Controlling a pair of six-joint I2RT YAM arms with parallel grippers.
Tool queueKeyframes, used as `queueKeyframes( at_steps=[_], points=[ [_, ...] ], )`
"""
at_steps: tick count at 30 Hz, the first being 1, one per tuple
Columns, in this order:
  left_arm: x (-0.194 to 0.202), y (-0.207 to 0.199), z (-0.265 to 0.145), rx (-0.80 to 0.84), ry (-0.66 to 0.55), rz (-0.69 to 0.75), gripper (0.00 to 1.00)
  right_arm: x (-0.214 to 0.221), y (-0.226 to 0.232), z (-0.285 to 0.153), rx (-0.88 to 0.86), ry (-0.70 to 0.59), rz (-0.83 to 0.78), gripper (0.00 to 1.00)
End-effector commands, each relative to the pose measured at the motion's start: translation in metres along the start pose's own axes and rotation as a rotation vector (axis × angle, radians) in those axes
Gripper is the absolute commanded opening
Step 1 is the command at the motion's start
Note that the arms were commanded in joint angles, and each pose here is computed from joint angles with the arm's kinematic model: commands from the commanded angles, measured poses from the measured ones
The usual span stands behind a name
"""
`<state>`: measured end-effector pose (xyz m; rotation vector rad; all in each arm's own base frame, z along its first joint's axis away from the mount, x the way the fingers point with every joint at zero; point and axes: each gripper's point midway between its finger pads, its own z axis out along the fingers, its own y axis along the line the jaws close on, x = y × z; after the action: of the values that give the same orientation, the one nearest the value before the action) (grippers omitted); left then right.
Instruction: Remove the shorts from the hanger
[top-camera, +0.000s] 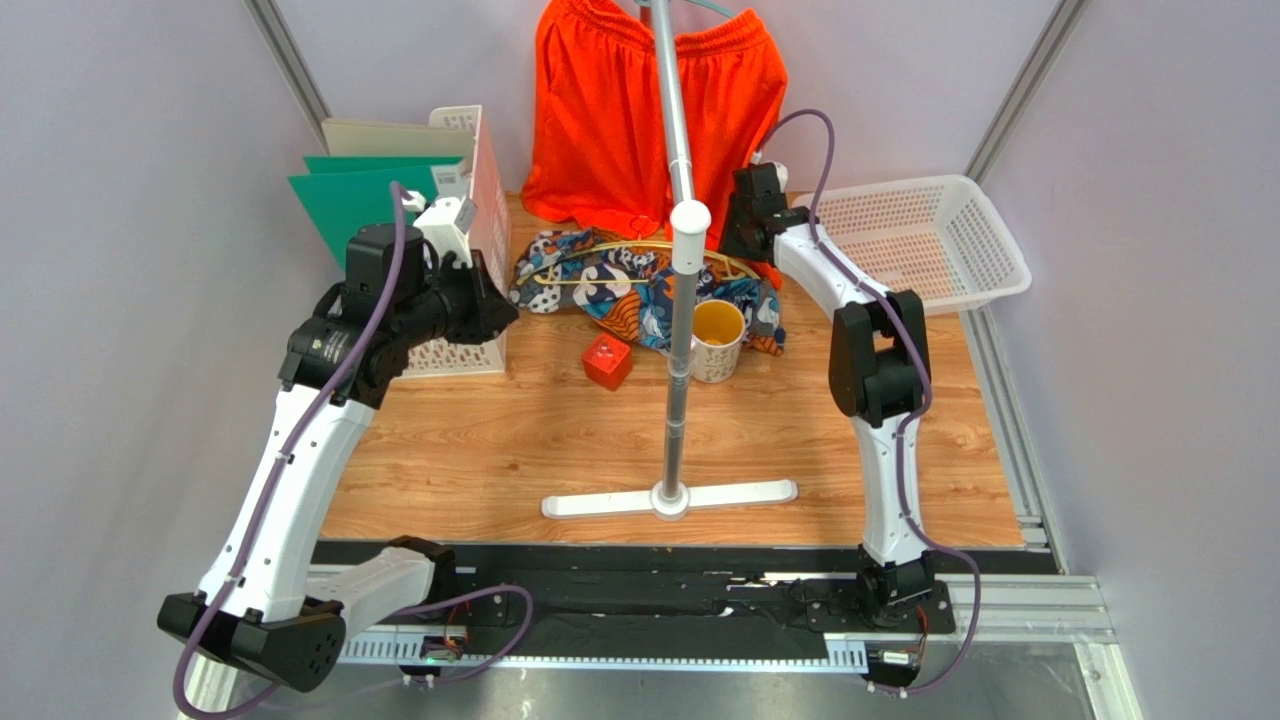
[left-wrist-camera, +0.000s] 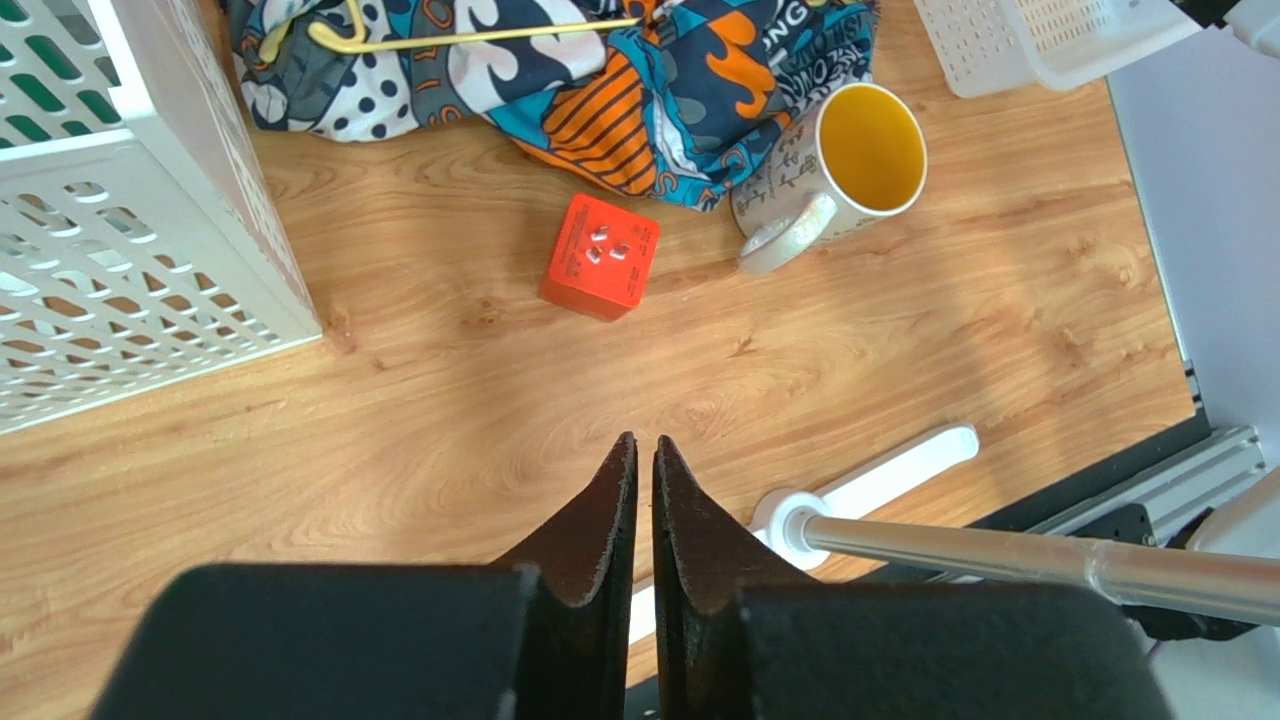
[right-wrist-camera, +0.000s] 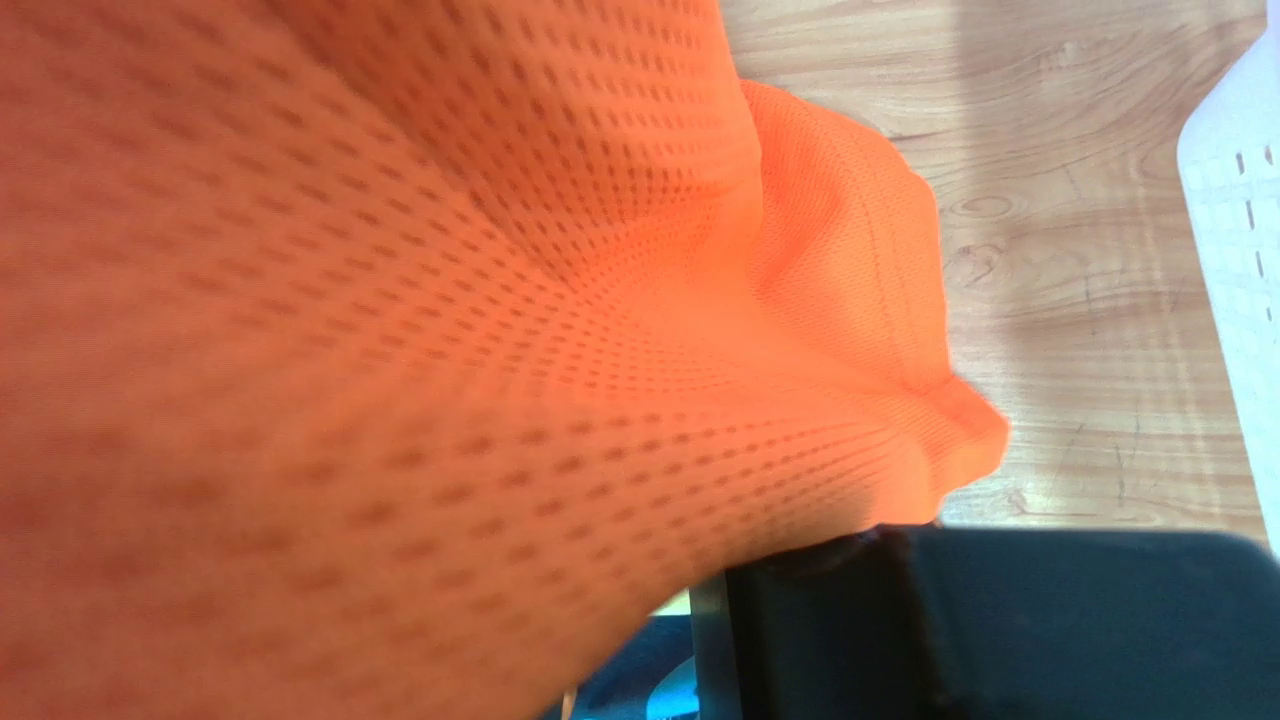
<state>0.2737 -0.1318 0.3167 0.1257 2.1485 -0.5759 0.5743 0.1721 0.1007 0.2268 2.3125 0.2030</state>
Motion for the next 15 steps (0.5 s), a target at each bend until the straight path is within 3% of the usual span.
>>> queueKeyframes(
  at_steps=[1,15],
  points=[
    [-0.006,0.000,-0.003,-0.003,-0.011,0.031,0.10,-0.003,0.003,0.011,-0.013,-0.036,-0.019,0.32],
    [-0.001,0.006,-0.008,-0.039,-0.014,0.067,0.10,0.031,-0.004,0.024,0.005,0.025,-0.137,0.31]
  ],
)
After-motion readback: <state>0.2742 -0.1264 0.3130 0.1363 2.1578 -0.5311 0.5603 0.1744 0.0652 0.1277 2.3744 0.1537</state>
